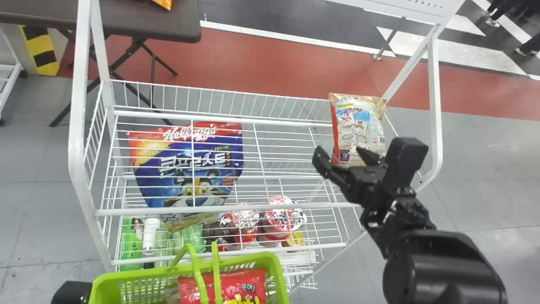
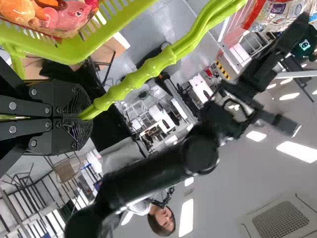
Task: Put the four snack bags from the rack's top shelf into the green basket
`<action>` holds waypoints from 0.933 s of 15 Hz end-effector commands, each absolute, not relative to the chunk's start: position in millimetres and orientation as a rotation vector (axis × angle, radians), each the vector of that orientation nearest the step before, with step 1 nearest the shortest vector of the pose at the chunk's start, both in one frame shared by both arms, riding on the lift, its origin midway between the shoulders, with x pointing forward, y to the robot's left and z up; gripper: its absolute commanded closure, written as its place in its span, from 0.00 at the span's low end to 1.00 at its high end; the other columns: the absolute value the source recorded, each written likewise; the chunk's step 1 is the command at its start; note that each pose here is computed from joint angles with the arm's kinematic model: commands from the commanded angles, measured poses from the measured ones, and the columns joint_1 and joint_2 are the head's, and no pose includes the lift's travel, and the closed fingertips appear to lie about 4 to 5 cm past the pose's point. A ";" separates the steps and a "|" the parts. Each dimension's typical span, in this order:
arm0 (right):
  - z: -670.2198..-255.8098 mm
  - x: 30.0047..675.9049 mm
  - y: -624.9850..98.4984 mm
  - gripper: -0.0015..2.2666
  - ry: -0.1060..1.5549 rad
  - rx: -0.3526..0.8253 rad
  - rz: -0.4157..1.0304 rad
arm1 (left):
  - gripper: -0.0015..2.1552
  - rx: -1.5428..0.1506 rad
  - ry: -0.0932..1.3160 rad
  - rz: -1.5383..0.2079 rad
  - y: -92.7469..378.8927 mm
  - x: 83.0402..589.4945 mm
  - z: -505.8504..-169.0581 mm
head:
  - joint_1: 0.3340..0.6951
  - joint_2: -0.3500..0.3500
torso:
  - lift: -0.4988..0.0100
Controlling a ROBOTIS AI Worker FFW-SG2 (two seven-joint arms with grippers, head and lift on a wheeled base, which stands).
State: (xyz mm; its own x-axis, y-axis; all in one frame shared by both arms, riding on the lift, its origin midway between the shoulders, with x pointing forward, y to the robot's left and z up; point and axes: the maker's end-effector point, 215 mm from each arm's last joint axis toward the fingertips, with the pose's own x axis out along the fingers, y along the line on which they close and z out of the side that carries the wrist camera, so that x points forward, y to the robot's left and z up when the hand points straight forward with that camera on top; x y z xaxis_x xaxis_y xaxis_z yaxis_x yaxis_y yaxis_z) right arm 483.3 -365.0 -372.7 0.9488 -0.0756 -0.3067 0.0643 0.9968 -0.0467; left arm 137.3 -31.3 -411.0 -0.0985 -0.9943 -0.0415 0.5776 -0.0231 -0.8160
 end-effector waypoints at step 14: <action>-430.5 529.9 -460.7 0.94 0.576 0.001 -0.204 | 0.73 -0.686 0.861 -1.504 -31.1 137.6 -414.4 | 1.00 0.00 | 0.98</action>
